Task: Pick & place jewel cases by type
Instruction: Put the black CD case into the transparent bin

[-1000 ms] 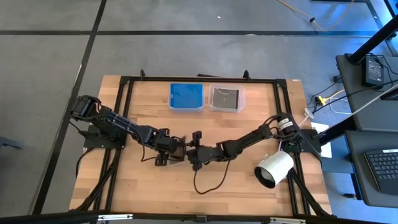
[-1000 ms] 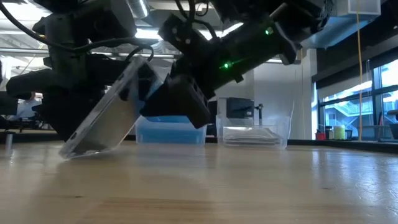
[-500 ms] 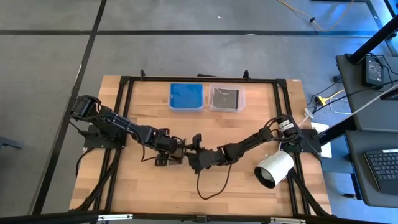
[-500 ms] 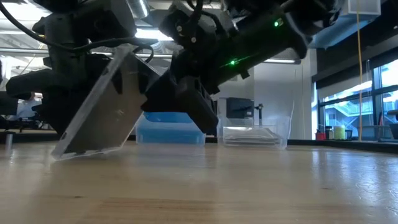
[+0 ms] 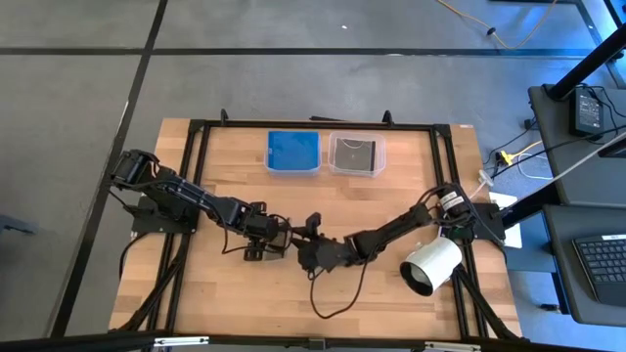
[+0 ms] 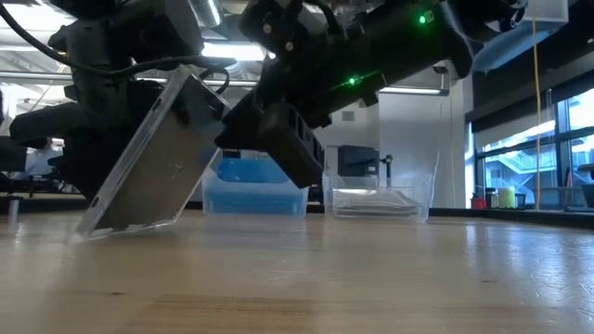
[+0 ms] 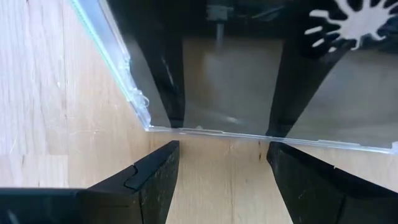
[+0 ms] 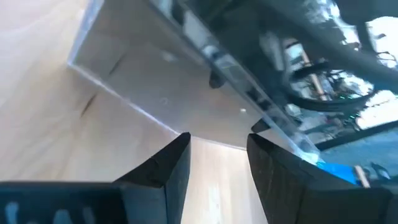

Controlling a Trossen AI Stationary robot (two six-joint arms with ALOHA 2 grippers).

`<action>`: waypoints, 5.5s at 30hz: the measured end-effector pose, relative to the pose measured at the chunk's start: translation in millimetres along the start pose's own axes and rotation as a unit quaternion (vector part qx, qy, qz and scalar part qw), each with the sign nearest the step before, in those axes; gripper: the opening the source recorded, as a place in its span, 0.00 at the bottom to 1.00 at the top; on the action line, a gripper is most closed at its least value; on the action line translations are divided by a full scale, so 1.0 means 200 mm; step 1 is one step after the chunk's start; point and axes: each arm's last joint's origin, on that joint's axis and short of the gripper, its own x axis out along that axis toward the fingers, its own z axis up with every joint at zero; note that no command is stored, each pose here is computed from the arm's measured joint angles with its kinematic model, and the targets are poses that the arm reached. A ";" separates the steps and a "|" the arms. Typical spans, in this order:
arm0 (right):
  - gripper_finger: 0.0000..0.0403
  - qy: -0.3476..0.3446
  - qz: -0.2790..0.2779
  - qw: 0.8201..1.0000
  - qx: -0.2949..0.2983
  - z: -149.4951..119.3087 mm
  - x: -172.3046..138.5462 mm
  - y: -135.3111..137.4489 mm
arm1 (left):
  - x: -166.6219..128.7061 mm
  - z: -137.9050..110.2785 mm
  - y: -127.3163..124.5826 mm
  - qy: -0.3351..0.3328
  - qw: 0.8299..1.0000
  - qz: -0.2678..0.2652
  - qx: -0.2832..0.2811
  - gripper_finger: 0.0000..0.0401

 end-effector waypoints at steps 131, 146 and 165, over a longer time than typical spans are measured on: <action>0.16 -0.032 0.041 0.981 -0.186 0.05 -0.10 0.11 | -0.16 -0.18 0.16 0.150 0.978 0.111 -0.095 0.61; 0.11 -0.014 0.023 0.980 -0.199 0.06 -0.13 0.13 | -0.14 -0.09 0.13 0.036 0.984 0.146 -0.092 0.61; 0.11 0.096 -0.070 0.952 -0.284 0.03 -0.14 0.11 | -0.14 -0.05 0.11 0.007 0.987 0.097 -0.125 0.61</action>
